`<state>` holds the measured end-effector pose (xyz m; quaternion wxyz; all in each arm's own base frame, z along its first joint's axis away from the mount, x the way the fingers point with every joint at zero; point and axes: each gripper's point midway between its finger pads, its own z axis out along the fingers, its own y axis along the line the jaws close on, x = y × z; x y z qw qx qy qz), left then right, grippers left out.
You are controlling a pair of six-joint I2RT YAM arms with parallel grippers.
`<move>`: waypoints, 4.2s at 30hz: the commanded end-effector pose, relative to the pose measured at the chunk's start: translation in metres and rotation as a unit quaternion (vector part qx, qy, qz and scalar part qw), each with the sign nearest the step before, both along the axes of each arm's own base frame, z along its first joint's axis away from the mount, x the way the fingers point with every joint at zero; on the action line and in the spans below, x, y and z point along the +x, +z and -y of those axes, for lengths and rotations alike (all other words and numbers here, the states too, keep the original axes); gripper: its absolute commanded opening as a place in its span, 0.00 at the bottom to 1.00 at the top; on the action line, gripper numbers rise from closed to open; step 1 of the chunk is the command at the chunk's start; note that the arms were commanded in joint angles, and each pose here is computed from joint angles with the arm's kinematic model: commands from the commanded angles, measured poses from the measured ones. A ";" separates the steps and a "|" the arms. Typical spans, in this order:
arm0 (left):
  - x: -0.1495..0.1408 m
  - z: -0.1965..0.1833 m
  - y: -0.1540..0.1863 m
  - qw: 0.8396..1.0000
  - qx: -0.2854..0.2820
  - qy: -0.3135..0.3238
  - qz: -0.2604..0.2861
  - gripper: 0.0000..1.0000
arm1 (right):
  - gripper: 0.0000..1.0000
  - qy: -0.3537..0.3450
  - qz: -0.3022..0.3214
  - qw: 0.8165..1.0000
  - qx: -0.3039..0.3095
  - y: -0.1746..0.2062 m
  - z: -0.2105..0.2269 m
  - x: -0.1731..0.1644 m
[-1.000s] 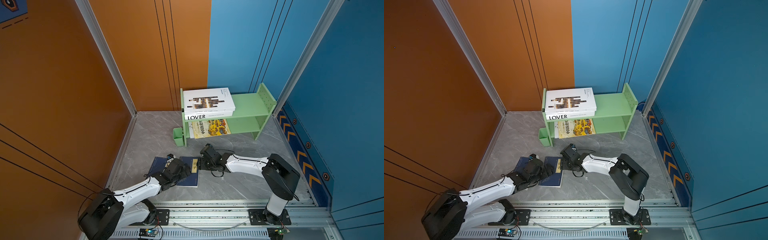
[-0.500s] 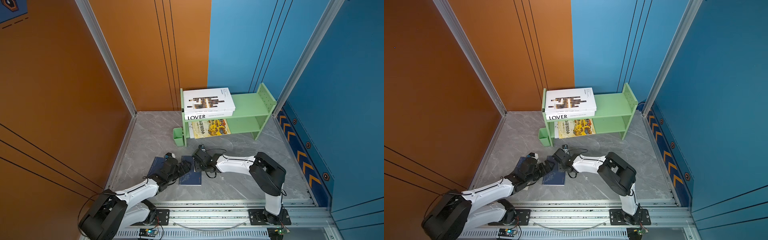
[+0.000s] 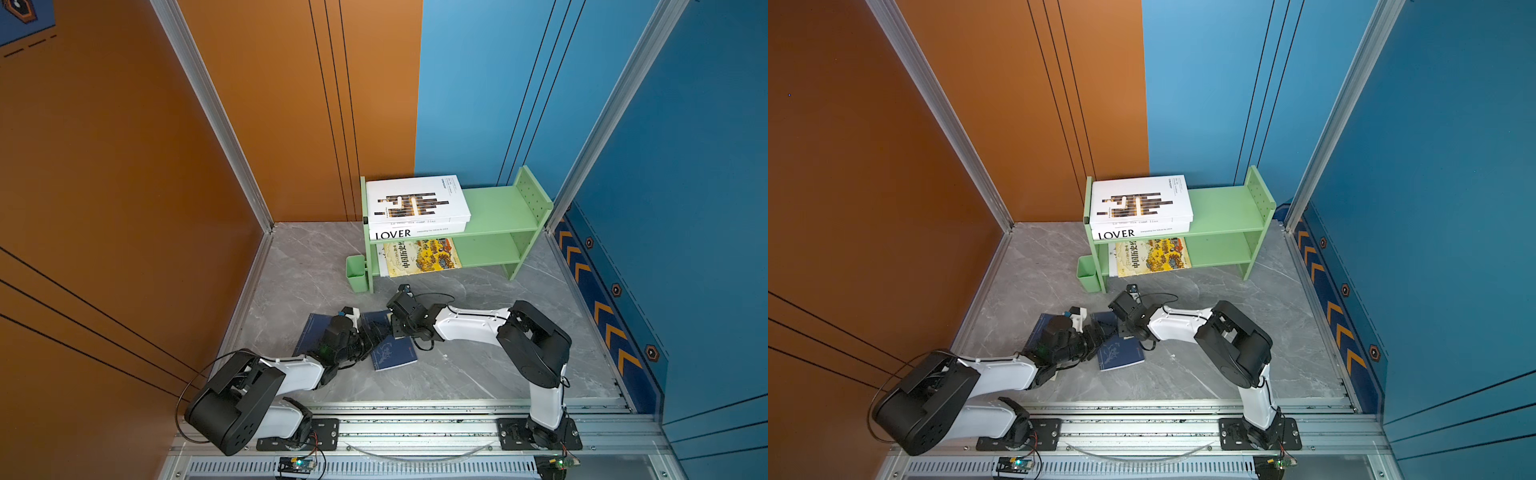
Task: Stacking books/files
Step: Pick up the book at the center of the table.
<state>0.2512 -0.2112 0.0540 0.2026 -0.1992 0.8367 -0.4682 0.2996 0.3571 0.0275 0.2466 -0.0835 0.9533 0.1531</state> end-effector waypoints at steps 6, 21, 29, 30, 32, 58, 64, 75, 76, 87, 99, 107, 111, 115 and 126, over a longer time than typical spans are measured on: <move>-0.009 0.009 0.001 0.999 -0.023 -0.019 -0.021 0.63 | 0.39 0.027 -0.060 0.998 0.013 -0.023 0.006 -0.024; -0.020 0.027 0.034 0.992 0.077 -0.100 0.024 0.00 | 0.67 -0.022 -0.017 0.990 0.138 0.051 0.040 0.002; -0.040 0.041 0.131 0.972 0.089 -0.172 0.131 0.00 | 0.90 -0.029 0.087 0.970 0.224 0.168 0.080 0.009; -0.041 0.044 0.146 0.970 0.074 -0.174 0.150 0.00 | 0.93 -0.039 0.107 0.965 0.235 0.185 0.094 0.013; -0.042 0.050 0.176 0.966 0.041 -0.176 0.186 0.00 | 0.94 -0.052 0.130 0.955 0.260 0.207 0.113 0.015; 0.021 0.059 0.490 0.819 -0.225 0.008 0.528 0.00 | 1.00 0.057 0.319 0.776 0.542 0.416 0.159 -0.060; 0.042 0.055 0.498 0.810 -0.274 0.035 0.517 0.00 | 1.00 0.086 0.327 0.762 0.552 0.428 0.133 -0.067; 0.059 0.074 0.475 0.806 -0.353 0.021 0.474 0.00 | 0.76 0.042 0.339 0.774 0.533 0.434 0.113 -0.028; 0.059 0.074 0.474 0.805 -0.358 0.022 0.473 0.00 | 0.72 0.032 0.336 0.774 0.536 0.434 0.113 -0.024; 0.065 0.080 0.463 0.802 -0.384 0.026 0.457 0.02 | 0.47 -0.014 0.336 0.749 0.571 0.440 0.117 -0.006; 0.068 0.091 0.461 0.800 -0.406 0.025 0.440 0.02 | 0.30 -0.003 0.331 0.738 0.588 0.451 0.107 -0.004; 0.063 0.097 0.460 0.801 -0.409 0.013 0.437 0.12 | 0.15 0.015 0.323 0.753 0.573 0.450 0.096 -0.009; 0.063 0.095 0.453 0.806 -0.399 0.015 0.437 0.26 | 0.12 0.020 0.318 0.769 0.555 0.449 0.095 -0.010; 0.066 0.087 0.442 0.815 -0.384 0.019 0.434 0.41 | 0.08 0.024 0.316 0.782 0.537 0.446 0.098 -0.013; 0.052 0.082 0.384 0.886 -0.237 -0.052 0.396 0.76 | 0.03 -0.007 0.325 0.806 0.494 0.435 0.169 -0.049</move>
